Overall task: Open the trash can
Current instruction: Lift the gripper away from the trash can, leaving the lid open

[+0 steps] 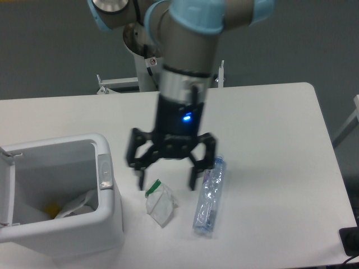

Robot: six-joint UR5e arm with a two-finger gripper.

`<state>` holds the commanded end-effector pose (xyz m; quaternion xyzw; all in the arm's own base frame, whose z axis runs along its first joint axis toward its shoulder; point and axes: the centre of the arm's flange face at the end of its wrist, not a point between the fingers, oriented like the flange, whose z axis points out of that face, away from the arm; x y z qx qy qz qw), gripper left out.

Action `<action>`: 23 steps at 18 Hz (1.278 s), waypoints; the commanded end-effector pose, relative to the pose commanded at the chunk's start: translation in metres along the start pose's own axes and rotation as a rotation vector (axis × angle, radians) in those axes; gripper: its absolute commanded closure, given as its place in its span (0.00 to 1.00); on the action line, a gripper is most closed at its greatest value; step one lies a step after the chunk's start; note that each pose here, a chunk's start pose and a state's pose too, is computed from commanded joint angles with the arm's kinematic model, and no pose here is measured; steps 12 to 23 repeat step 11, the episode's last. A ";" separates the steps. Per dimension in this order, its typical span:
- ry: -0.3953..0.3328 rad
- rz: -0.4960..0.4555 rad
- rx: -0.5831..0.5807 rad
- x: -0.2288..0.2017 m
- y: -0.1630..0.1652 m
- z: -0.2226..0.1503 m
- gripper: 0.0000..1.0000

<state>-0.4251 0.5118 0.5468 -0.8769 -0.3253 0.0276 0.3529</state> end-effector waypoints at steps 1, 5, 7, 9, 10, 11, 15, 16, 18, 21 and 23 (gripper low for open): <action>-0.061 0.025 -0.008 -0.030 0.002 -0.005 0.00; -0.201 0.120 -0.057 -0.102 0.019 -0.022 0.00; -0.245 0.265 -0.156 -0.131 0.040 -0.015 0.00; -0.281 0.394 -0.274 -0.151 0.059 -0.016 0.00; -0.300 0.425 -0.299 -0.165 0.062 -0.022 0.00; -0.303 0.430 -0.312 -0.179 0.065 -0.026 0.00; -0.303 0.430 -0.312 -0.179 0.065 -0.026 0.00; -0.303 0.430 -0.312 -0.179 0.065 -0.026 0.00; -0.303 0.430 -0.312 -0.179 0.065 -0.026 0.00; -0.303 0.430 -0.312 -0.179 0.065 -0.026 0.00; -0.303 0.430 -0.312 -0.179 0.065 -0.026 0.00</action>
